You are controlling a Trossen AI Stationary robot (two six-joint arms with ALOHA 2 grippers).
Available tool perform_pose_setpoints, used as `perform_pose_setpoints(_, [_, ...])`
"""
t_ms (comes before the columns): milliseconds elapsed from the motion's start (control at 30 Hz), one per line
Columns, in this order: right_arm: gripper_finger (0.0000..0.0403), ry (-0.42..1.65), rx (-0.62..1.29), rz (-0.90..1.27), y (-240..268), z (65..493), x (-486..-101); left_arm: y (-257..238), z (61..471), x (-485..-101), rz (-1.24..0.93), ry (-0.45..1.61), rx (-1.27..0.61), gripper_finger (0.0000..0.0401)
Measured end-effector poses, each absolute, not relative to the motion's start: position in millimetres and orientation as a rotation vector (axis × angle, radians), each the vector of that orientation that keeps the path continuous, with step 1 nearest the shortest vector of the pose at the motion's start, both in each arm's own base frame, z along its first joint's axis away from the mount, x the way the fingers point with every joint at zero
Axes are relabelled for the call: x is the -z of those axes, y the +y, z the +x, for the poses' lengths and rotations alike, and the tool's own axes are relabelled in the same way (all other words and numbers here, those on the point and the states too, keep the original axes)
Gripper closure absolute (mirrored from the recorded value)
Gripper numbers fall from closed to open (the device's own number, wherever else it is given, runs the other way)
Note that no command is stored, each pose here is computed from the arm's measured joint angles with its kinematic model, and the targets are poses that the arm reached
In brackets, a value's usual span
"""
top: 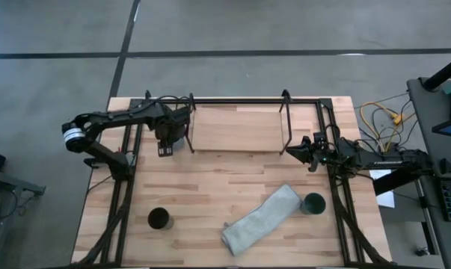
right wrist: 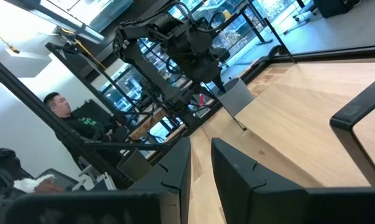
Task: Stack small to large cups/mugs on shelf
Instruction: Put the blue mug on the shelf
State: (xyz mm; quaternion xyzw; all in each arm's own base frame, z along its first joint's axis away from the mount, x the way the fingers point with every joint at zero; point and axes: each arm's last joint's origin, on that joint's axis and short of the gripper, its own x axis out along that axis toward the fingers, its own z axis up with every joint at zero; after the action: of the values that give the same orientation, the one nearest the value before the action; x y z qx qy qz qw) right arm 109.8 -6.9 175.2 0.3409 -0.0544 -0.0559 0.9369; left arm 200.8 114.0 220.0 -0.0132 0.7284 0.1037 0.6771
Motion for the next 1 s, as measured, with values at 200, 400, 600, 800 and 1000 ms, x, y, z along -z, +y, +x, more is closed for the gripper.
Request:
perform_pose_setpoints(200, [0.0344, -0.112, 0.114, 0.7, -7, 110, -175, 117, 204, -216, -0.012, 1.631, -0.229, 0.0269])
perform_pose_setpoints(400, [0.0344, -0.112, 0.114, 0.7, -7, 110, -175, 117, 205, -216, -0.014, 1.632, -0.23, 0.033])
perform_pose_setpoints(600, [0.0344, -0.112, 0.114, 0.7, -7, 110, -175, 117, 203, -217, -0.023, 1.644, -0.241, 0.0394])
perform_pose_setpoints(800, [0.0344, -0.112, 0.115, 0.7, -7, 110, -175, 116, 201, -232, -0.047, 1.609, -0.296, 0.0399])
perform_pose_setpoints(1000, [0.0344, -0.118, 0.131, 0.699, -7, 110, -175, 116, 196, -263, -0.035, 1.647, -0.377, 0.04])
